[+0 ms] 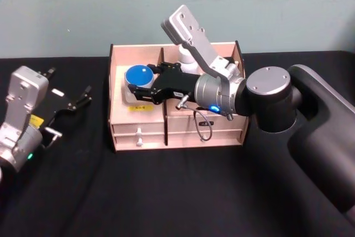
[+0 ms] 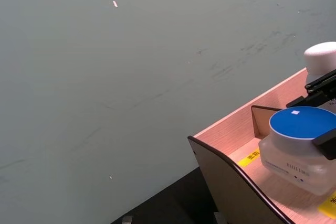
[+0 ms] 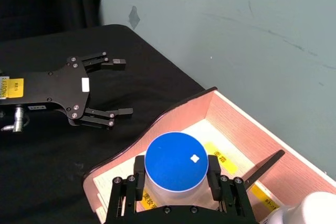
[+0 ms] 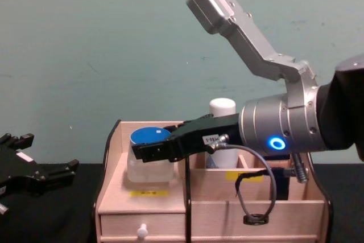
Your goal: Pick up the facial cleanser and watermelon frost from the table and place them into the tiered storage box.
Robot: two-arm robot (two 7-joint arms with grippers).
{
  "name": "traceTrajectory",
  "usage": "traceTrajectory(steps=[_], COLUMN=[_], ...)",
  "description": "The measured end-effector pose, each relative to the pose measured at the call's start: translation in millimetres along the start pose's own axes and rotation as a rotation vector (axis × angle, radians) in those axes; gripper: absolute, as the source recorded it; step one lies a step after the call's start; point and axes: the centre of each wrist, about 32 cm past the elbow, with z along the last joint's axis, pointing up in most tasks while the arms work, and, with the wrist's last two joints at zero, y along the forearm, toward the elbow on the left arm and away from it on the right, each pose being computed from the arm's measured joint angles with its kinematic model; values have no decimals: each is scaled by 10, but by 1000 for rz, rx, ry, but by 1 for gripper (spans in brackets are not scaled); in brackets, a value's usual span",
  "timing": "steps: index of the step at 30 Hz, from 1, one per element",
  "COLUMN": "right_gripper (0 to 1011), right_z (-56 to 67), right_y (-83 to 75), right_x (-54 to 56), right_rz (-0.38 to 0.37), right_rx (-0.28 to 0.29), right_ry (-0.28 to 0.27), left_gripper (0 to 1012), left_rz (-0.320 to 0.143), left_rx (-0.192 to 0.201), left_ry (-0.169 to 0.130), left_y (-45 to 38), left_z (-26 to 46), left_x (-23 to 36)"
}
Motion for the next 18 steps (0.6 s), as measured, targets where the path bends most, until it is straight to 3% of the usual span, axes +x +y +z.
traceTrajectory(steps=[18], right_gripper=[707], right_z=[5], right_y=[56], right_x=[-3], right_rz=[14], right_rx=[-35], right_ry=[24], left_gripper=[1001], left_rz=[0], left_rx=[0], left_ry=[0], left_y=[0], left_z=[0], left_x=[0])
